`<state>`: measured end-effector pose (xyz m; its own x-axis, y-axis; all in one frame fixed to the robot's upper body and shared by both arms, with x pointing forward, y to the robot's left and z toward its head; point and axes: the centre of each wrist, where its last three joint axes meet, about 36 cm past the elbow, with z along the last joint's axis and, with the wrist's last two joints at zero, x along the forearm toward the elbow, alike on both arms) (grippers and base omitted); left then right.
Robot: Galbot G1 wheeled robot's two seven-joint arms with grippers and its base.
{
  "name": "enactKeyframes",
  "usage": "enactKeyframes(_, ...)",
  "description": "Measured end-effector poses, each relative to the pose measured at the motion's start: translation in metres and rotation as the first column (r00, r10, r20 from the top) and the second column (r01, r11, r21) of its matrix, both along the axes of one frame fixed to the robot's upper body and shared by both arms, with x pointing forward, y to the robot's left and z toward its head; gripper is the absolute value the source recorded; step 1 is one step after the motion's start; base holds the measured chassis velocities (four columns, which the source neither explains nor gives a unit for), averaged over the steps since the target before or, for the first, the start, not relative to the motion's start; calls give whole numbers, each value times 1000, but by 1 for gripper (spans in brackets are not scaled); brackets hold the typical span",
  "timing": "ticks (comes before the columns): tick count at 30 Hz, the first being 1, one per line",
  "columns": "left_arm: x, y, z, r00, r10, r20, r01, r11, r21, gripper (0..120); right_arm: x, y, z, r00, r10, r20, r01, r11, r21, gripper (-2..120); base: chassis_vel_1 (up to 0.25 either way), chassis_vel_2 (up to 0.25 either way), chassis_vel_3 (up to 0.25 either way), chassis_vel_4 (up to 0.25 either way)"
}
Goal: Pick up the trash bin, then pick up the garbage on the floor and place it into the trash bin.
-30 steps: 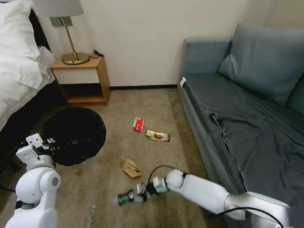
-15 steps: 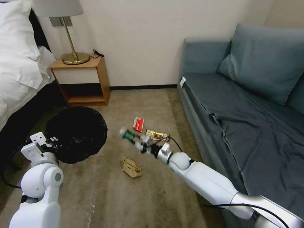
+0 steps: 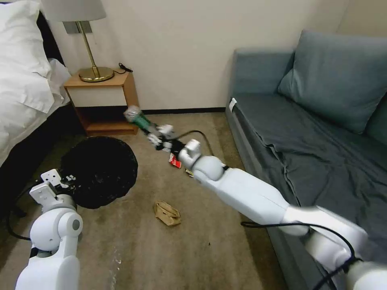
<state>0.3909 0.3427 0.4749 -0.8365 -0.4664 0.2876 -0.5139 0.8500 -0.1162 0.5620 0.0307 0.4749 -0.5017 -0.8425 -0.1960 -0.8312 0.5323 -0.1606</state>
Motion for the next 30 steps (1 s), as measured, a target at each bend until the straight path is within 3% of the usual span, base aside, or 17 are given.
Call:
enactKeyframes(7,-2,-2,1,1000,-2,5,2,1000,-7,1,-16,56,-20,996,89,-2,-88,992,-87,25,0,0,0,0)
enactKeyframes(17,-1,-8,-1,1000,-2,2,2,1000,-8,1,-20,73,-80,991,133,22,-125,971,-204,25,0,0,0,0)
enactKeyframes(22,-1,-10,1,1000,-5,3,5,1000,-5,1,-22,77,-83,989,145,32,-136,968,-213,28,0,0,0,0)
enactKeyframes(24,-2,-10,2,1000,-4,2,4,1000,-3,1,-21,78,-80,988,149,44,-136,968,-212,39,0,0,0,0)
enactKeyframes(27,-2,-10,2,1000,-3,1,3,1000,-3,1,-21,78,-78,988,150,46,-137,968,-210,44,0,0,0,0)
enactKeyframes(29,-3,-9,1,1000,0,-3,0,1000,0,1,-21,79,-72,987,153,52,-140,969,-203,57,0,0,0,0)
enactKeyframes(30,-3,-9,1,1000,0,-3,0,1000,0,1,-21,79,-72,987,153,52,-140,969,-203,57,0,0,0,0)
